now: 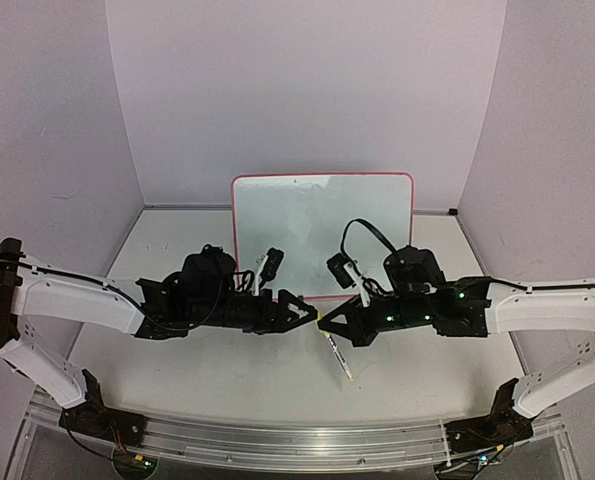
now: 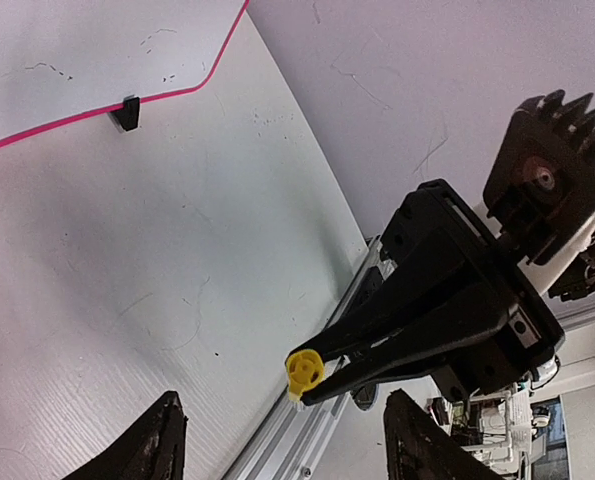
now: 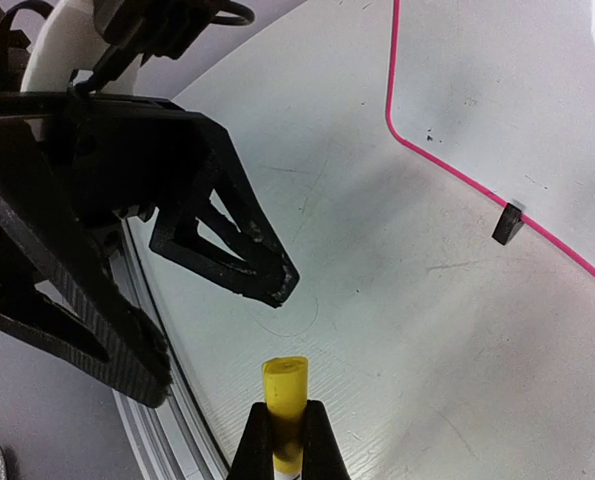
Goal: Write a sentence on the whiteboard
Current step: Pass from the right arm to the left, then open the pen cap from the whiteboard marker, then place the pen cap at the center of the board.
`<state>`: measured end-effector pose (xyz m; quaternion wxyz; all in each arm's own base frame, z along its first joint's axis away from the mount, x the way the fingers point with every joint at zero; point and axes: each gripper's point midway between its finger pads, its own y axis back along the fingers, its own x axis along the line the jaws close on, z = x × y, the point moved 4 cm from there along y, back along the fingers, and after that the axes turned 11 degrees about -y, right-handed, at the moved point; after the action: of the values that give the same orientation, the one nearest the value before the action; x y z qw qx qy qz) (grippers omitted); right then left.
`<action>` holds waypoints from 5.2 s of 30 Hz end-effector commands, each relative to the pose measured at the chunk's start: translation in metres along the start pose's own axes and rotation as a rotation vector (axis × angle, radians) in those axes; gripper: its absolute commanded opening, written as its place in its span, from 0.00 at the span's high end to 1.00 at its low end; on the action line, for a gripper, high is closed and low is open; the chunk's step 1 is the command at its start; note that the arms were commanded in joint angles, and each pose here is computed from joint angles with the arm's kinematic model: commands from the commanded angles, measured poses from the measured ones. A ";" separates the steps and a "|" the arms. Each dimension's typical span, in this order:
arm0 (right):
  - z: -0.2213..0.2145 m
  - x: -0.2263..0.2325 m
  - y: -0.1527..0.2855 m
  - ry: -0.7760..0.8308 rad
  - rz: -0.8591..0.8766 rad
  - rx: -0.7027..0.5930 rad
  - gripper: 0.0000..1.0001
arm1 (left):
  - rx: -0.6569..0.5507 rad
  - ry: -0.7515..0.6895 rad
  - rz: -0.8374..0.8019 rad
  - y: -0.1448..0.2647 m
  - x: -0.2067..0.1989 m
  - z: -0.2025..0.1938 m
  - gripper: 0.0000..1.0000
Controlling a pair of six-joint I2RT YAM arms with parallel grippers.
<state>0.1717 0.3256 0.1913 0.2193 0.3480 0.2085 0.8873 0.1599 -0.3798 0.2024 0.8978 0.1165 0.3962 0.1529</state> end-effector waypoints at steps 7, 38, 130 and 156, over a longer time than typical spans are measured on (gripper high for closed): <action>0.014 0.019 -0.005 0.060 0.050 -0.020 1.00 | -0.015 0.029 -0.055 -0.016 -0.010 0.014 0.46; 0.037 -0.009 0.026 -0.201 -0.157 -0.290 0.08 | -0.190 0.125 -0.035 -0.004 -0.001 0.028 1.00; 0.013 -0.001 0.064 -0.512 0.287 -0.549 1.00 | -0.614 0.092 0.151 0.104 0.019 0.073 1.00; 0.034 -0.007 0.031 -0.418 0.074 -0.345 1.00 | 0.140 0.257 0.673 0.065 0.132 -0.068 0.90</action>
<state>0.1935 0.2956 0.2113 0.3061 0.4938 -0.0018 0.8139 0.1748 -0.2519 0.0840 0.7247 0.2787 0.4537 0.4373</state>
